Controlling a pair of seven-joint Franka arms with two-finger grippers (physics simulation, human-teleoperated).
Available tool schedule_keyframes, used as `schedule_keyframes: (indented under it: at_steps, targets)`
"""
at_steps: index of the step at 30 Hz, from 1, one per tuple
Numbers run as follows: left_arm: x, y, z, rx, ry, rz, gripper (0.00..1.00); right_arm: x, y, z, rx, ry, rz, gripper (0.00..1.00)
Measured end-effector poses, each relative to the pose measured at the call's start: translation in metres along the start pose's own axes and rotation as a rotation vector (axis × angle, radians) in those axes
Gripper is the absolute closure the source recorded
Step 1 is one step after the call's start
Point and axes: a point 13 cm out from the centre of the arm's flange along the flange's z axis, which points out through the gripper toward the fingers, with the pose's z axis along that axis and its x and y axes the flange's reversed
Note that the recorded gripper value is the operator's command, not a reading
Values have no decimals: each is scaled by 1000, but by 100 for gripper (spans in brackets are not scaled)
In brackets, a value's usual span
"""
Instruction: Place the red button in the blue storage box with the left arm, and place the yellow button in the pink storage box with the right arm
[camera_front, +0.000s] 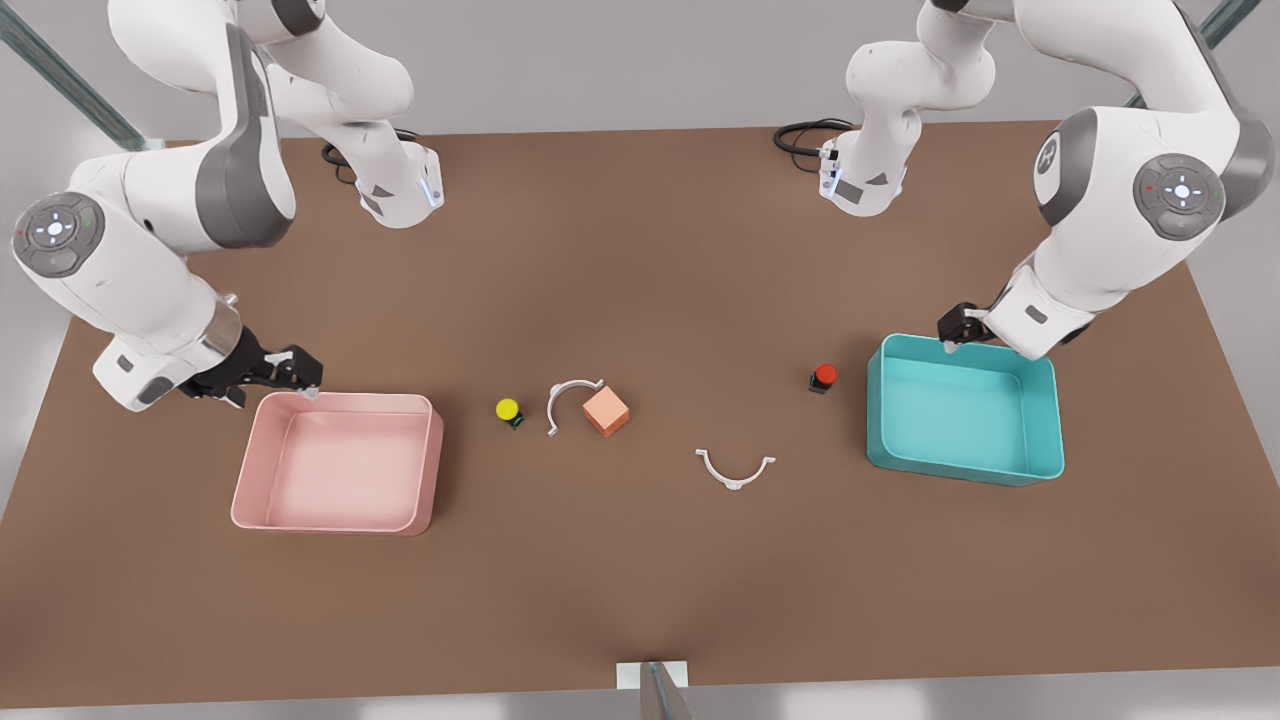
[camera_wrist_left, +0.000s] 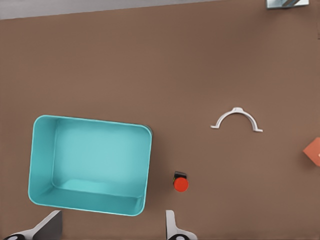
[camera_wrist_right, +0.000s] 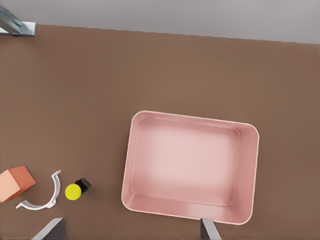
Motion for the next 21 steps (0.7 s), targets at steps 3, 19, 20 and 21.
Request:
schedule_keyframes:
  at_steps: [3, 19, 20, 21]
  targets:
    - [1, -6, 0, 2, 1, 21, 0, -2, 5, 10, -2, 11, -11, 0]
    - [76, -103, 319, 28, 79, -138, 0, 63, 208, 220, -16, 197, -245, 0]
    - [78, -102, 325, 32, 66, -153, 0, 62, 213, 229, -22, 190, -242, 0]
    - [80, -101, 334, 34, 56, -167, 0, 62, 216, 237, -22, 185, -243, 0]
